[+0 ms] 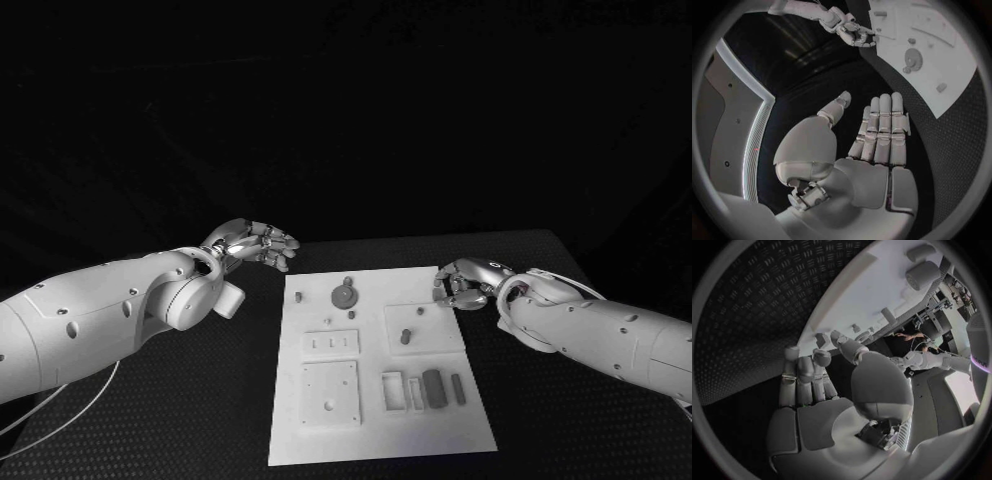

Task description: Assemble the parts on the task board

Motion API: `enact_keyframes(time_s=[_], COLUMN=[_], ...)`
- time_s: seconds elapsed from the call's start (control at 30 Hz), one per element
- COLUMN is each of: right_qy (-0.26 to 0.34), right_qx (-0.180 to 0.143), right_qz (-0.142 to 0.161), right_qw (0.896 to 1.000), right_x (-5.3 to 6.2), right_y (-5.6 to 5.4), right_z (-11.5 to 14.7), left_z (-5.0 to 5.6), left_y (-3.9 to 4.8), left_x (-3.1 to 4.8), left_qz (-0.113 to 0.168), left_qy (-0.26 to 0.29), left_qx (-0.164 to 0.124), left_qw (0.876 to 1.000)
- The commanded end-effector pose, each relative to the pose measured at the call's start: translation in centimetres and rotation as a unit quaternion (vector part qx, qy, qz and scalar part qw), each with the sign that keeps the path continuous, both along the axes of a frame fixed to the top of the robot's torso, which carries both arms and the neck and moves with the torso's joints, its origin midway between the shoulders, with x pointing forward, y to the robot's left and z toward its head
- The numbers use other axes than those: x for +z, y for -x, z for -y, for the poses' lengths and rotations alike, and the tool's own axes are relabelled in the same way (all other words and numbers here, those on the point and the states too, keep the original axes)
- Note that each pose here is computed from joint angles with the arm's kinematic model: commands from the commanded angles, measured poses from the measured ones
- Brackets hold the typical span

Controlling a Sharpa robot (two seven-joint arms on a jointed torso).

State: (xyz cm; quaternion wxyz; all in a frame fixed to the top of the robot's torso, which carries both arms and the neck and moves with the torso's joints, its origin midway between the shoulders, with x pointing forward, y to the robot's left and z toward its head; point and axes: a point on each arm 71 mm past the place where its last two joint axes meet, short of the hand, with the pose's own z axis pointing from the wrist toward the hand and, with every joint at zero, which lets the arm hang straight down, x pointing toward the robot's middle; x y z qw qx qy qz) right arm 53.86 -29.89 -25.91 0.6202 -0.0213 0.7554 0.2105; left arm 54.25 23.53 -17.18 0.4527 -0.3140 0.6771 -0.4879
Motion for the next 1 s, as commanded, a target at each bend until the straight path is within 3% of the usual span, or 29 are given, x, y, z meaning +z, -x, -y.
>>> enact_keyframes(time_s=[0.03,1.0], right_qy=[-0.002,-0.002], right_qx=[0.006,-0.003], right_qz=[-0.001,-0.001], right_qw=[1.0,1.0], right_x=[-0.03,-0.36], right_y=[-0.02,-0.55], right_z=[-0.25,-0.52], left_z=[0.26,0.22], left_y=[0.08,0.2], left_x=[0.11,0.09], left_qz=[0.003,0.0], left_qy=[0.002,0.001], left_qx=[-0.011,-0.012], left_qw=[1.0,1.0])
